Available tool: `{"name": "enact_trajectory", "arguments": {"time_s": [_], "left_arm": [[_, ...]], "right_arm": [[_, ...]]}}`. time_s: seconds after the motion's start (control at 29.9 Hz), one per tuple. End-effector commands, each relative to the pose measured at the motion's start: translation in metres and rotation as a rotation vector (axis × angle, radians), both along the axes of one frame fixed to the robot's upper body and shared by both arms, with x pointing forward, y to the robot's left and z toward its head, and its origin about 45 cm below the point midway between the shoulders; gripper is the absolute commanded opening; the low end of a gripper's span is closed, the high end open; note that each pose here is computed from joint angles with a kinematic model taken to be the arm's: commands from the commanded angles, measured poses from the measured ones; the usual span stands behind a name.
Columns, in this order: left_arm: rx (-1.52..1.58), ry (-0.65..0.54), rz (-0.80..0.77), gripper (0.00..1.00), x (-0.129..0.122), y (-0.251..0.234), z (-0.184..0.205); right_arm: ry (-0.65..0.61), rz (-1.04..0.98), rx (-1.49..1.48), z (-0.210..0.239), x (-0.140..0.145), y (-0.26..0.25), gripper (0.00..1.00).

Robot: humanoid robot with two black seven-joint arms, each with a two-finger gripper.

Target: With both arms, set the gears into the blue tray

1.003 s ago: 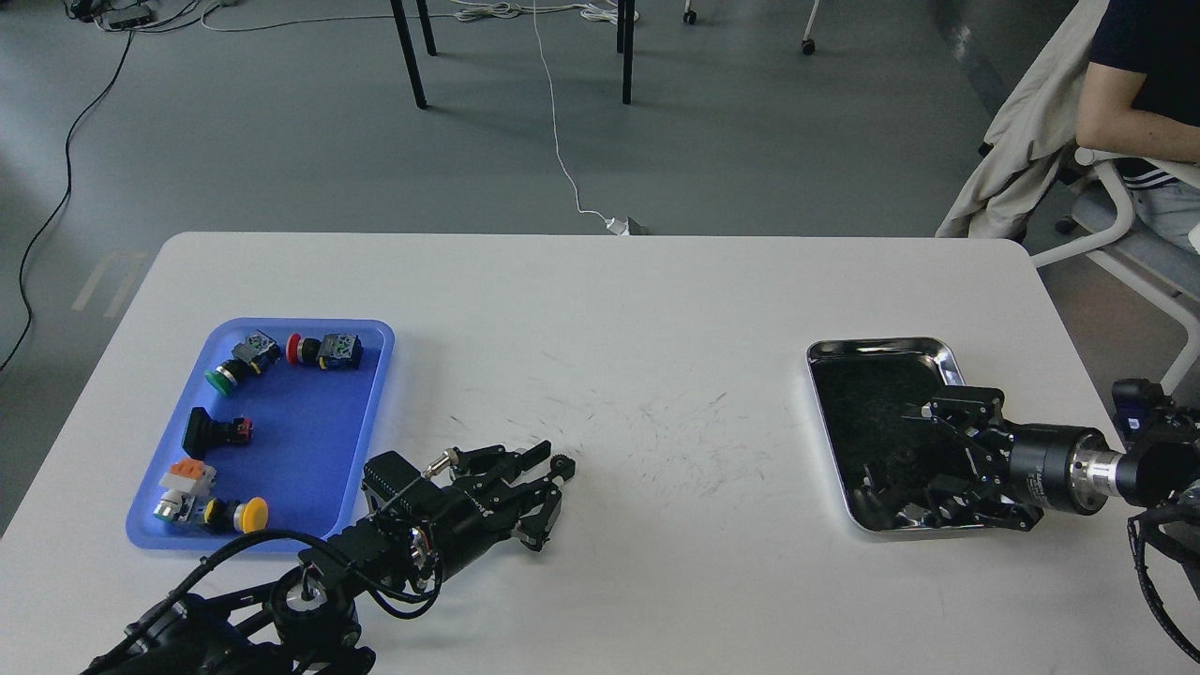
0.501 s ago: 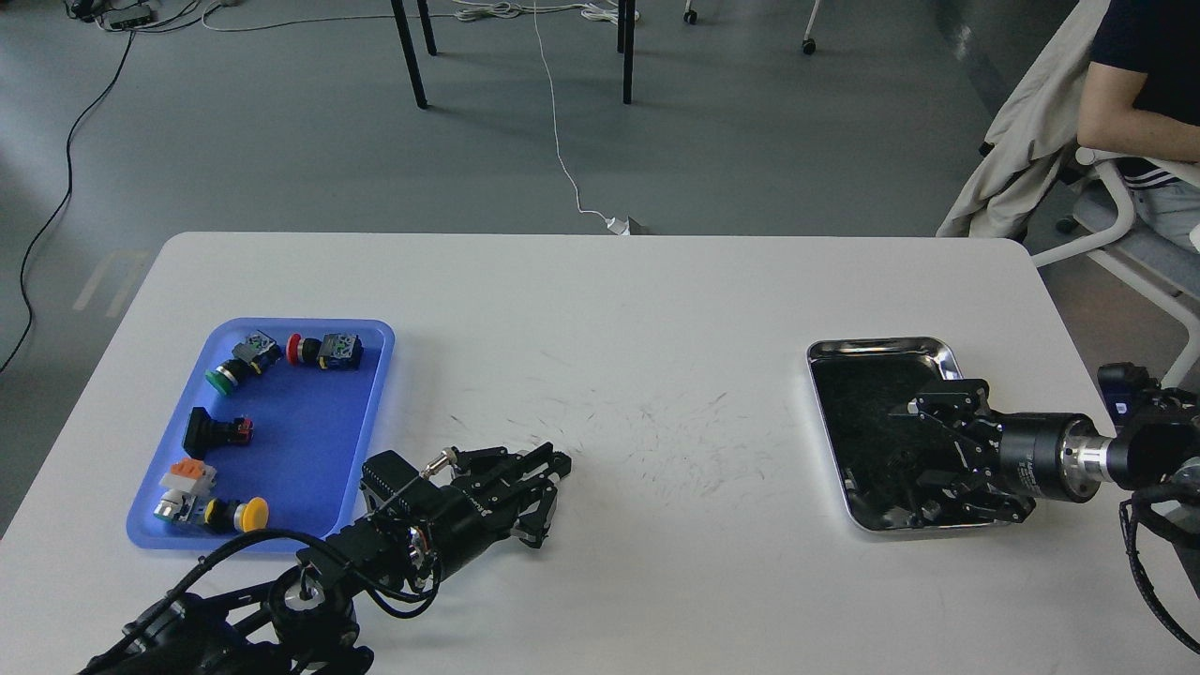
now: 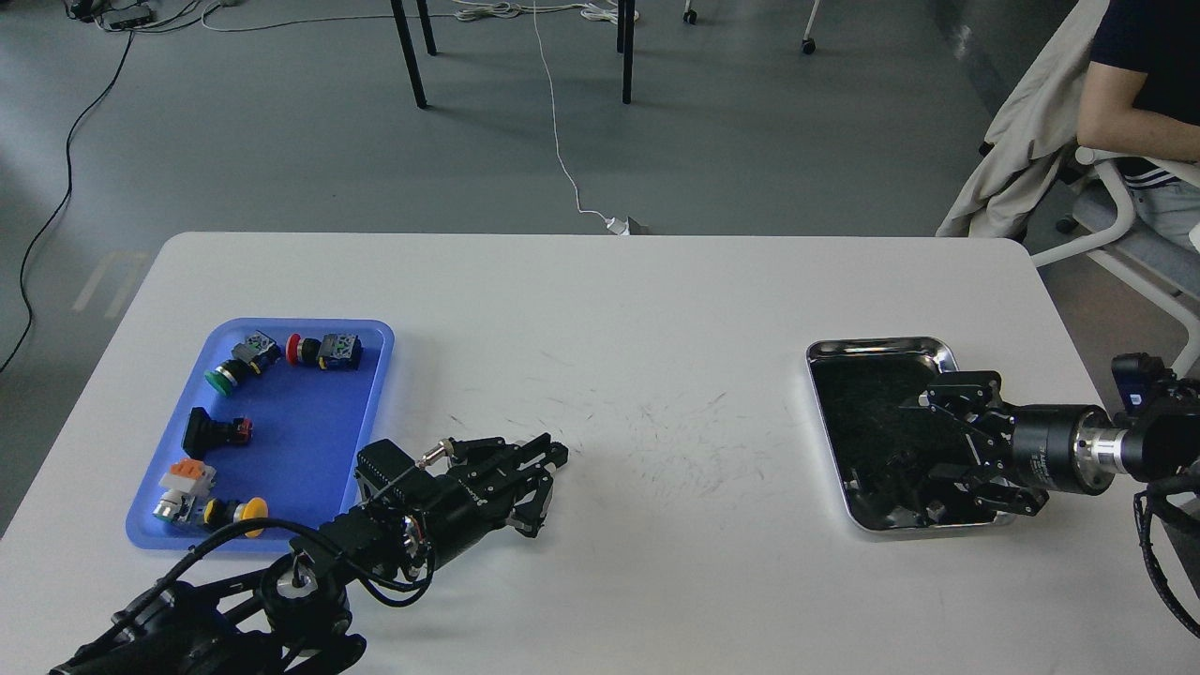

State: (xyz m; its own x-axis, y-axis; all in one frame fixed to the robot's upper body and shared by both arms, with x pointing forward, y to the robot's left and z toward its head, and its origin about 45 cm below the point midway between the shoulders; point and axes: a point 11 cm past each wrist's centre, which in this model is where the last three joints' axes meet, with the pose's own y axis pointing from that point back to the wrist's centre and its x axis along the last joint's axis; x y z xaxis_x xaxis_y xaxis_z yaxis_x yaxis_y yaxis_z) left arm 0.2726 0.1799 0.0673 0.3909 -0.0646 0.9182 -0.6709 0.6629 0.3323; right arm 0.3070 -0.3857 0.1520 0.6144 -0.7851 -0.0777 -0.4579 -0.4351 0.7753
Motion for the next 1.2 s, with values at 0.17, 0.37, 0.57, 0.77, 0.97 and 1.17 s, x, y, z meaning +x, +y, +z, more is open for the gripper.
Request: {"name": "enact_trajectory", "arguments": {"time_s": [0.17,0.37,0.57,0.77,0.97,1.17], "left_arm": [[0.168,-0.113,0.084,0.05,0.027,0.112,0.045],[0.172,-0.034,0.238,0.06,0.018,0.185,0.033],[0.149,0.005,0.315,0.13,0.008,0.203,0.022],[0.118,0.007,0.351,0.82,0.010,0.202,0.022],[0.051,-0.013,0.401,0.97,0.022,0.203,0.035],[0.027,-0.087,0.406,0.97,0.044,0.202,0.058]], "right_arm": [[0.003,0.001,-0.021,0.001,0.003,-0.001,0.87],[0.013,0.017,-0.050,0.002,0.005,0.001,0.87],[0.040,0.069,-0.120,0.003,0.007,0.002,0.89],[0.056,0.189,-0.212,0.006,0.017,0.017,0.89],[0.064,0.271,-0.281,0.015,0.026,0.023,0.89],[0.070,0.357,-0.353,0.016,0.035,0.037,0.89]]}}
